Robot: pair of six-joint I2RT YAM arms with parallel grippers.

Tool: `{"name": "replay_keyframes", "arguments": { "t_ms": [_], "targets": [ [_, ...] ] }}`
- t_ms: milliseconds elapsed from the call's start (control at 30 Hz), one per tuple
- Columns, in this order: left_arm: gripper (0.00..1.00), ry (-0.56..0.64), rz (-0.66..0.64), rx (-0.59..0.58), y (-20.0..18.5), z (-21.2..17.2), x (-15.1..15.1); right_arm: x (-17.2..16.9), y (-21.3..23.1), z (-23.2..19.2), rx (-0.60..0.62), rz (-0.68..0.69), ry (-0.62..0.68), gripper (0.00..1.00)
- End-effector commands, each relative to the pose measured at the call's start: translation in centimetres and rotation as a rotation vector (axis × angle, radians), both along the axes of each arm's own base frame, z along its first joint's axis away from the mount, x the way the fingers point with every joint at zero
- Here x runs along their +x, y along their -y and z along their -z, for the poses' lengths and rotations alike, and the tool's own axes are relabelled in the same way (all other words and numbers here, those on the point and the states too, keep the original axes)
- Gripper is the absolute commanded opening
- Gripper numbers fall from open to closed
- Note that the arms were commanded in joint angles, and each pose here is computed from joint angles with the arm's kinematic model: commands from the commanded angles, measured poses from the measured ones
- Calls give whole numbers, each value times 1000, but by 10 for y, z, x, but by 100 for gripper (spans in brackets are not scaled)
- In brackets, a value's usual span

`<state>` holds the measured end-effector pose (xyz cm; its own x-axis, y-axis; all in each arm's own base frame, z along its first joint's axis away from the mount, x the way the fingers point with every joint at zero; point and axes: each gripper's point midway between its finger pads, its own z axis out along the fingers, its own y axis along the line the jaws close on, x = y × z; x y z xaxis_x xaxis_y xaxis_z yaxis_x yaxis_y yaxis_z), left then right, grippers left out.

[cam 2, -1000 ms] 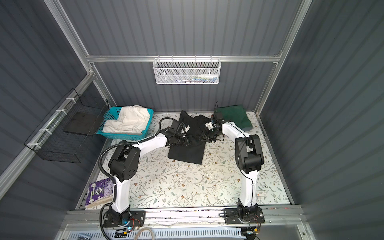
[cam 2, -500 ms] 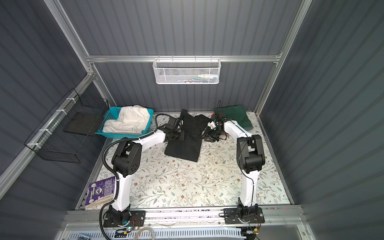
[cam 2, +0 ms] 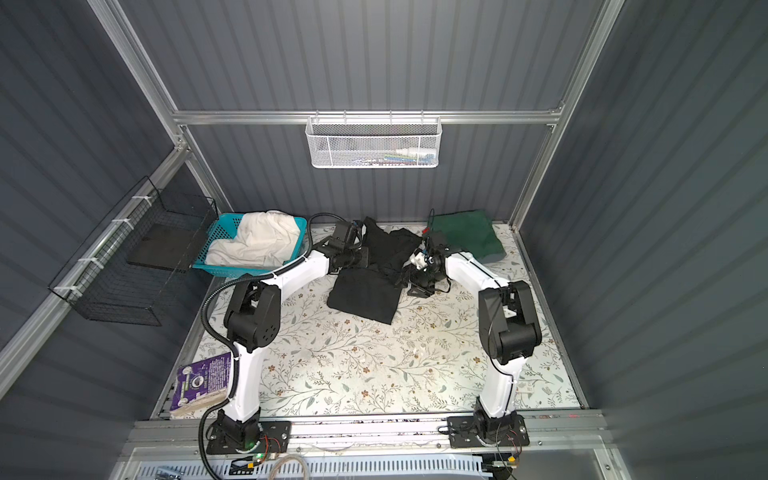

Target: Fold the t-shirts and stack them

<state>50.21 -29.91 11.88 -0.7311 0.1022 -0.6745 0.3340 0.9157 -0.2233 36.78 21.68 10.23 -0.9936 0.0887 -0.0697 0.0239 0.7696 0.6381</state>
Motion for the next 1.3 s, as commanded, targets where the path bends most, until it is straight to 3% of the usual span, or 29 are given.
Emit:
{"name": "replay_keyframes", "arguments": {
  "t_ms": [0,133,333,533,867,1267],
  "targets": [
    [65,61,-113,46,-36,-40,-3,-12,-4,7,-40,12,-4,64],
    [72,4,-202,41,-68,-34,-24,-32,-17,15,-78,-7,-17,64],
    [74,-89,-266,51,-104,-6,-67,-51,-26,26,-86,5,-33,63],
    [70,-170,-304,-34,-126,12,-91,-60,-33,41,-95,19,-53,60],
    [67,-275,-253,-212,-109,40,-117,-71,-39,66,-109,24,-107,52],
    [61,-339,-275,-244,-105,65,-122,-68,-43,82,-142,41,-127,50]
  ]
}}
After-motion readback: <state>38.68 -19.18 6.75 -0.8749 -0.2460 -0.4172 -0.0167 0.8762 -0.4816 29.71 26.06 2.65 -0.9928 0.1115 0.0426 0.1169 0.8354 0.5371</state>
